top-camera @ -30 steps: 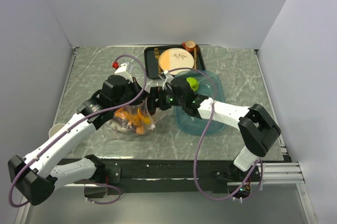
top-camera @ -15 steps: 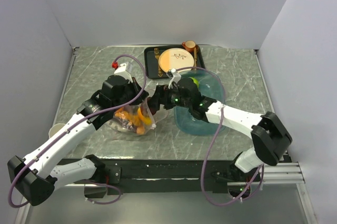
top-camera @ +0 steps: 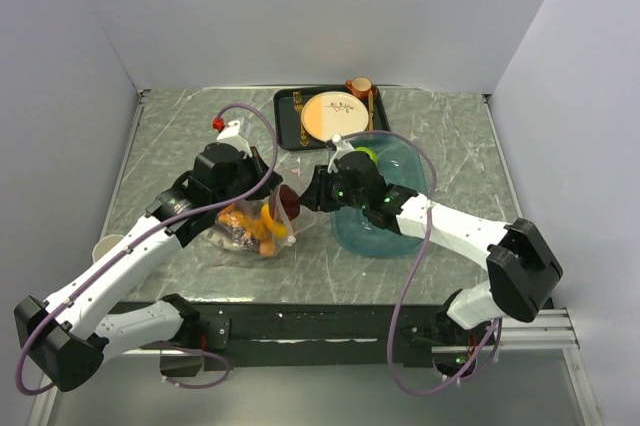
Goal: Place the food in the zip-top bag and seal the zipper
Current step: Place the fake fruit in the zipper food storage bag, then pick up the fake fruit from the bin.
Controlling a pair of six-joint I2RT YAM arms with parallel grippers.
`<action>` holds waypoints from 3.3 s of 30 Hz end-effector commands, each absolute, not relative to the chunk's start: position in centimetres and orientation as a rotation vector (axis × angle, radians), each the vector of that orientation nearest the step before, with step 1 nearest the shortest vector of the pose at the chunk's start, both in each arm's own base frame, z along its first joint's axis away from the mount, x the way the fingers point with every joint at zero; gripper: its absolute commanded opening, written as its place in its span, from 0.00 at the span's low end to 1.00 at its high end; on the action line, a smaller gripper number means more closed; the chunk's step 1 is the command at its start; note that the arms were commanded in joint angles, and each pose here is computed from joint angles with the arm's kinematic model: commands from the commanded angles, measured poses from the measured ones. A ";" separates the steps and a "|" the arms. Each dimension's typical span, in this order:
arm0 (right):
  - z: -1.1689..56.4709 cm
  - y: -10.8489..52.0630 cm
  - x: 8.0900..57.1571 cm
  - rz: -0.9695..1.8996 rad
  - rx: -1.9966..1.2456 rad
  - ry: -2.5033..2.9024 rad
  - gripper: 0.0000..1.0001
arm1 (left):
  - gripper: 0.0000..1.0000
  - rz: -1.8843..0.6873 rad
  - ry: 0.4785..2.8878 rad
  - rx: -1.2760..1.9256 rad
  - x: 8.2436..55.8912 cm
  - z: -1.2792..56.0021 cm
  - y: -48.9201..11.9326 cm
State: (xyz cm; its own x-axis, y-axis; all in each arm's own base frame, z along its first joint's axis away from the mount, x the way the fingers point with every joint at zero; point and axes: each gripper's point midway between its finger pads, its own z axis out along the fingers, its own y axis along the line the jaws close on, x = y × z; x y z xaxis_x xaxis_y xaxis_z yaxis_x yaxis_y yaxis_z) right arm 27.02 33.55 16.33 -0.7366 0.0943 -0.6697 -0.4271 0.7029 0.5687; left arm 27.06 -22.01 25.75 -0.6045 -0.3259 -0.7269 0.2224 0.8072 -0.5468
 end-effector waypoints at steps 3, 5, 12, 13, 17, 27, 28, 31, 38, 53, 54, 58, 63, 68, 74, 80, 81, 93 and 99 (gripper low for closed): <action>15.5 34.0 27.5 0.925 -0.271 2.258 0.36 | 0.01 -0.807 2.023 -0.082 26.9 27.7 -22.1; 15.4 34.9 27.2 0.961 -0.305 2.279 0.36 | 0.01 -0.807 2.025 -0.079 26.9 27.7 -22.2; 16.0 38.1 27.2 1.044 -0.386 2.267 0.39 | 0.01 -0.803 2.033 -0.076 26.9 27.5 -22.2; 16.1 38.2 27.3 1.045 -0.387 2.260 0.40 | 0.01 -0.802 2.032 -0.077 26.9 27.5 -22.1; 16.6 38.1 27.2 1.046 -0.401 2.237 0.44 | 0.01 -0.804 2.033 -0.081 27.0 27.4 -22.2; 17.9 37.1 27.2 1.021 -0.401 2.194 0.54 | 0.01 -0.799 2.037 -0.073 27.2 27.3 -22.4; 18.1 36.4 27.8 0.968 -0.375 2.179 0.54 | 0.01 -0.795 2.037 -0.075 27.2 27.2 -22.3; 19.0 33.7 28.5 0.873 -0.286 2.141 0.58 | 0.01 -0.796 2.041 -0.076 27.0 27.1 -22.2; 20.1 25.1 30.9 0.775 0.005 2.082 0.65 | 0.01 -0.803 2.045 -0.072 27.0 26.9 -22.4; 13.8 15.6 38.5 0.447 0.322 2.218 0.79 | 0.01 -0.801 2.054 -0.079 26.6 26.4 -22.1; 14.5 15.7 39.5 0.443 0.318 2.203 0.79 | 0.01 -0.795 2.054 -0.085 26.6 26.3 -21.9; 12.7 15.3 41.6 0.370 0.299 2.260 0.84 | 0.01 -0.802 2.051 -0.073 26.4 26.3 -22.0; 11.4 15.9 43.7 0.374 0.284 2.287 0.93 | 0.01 -0.792 2.044 -0.068 26.6 26.8 -21.9; 9.9 16.1 44.9 0.346 0.272 2.332 0.93 | 0.01 -0.798 2.043 -0.074 26.5 26.7 -21.9; 8.8 15.5 46.0 0.292 0.279 2.352 0.93 | 0.01 -0.792 2.047 -0.081 26.5 26.6 -21.8; 8.1 15.3 46.6 0.310 0.267 2.341 0.93 | 0.01 -0.781 2.044 -0.080 26.7 26.8 -21.7; 8.0 15.5 46.7 0.326 0.260 2.343 0.93 | 0.01 -0.780 2.044 -0.078 26.7 26.8 -21.7; 7.9 16.0 46.9 0.409 0.248 2.351 0.86 | 0.01 -0.777 2.046 -0.075 26.8 26.7 -21.7; 6.9 16.7 46.8 0.446 0.236 2.392 0.88 | 0.01 -0.786 2.040 -0.083 26.9 26.9 -21.9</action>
State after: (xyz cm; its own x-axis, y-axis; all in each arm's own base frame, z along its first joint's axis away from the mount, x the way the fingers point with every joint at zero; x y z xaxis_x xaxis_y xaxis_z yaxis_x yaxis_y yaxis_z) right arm 45.40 16.03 6.52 -0.7511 0.2894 -0.5934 0.0785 0.9316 0.3550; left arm 26.66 -21.74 25.04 -0.6105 -0.3244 -0.7225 0.2169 0.8089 -0.5465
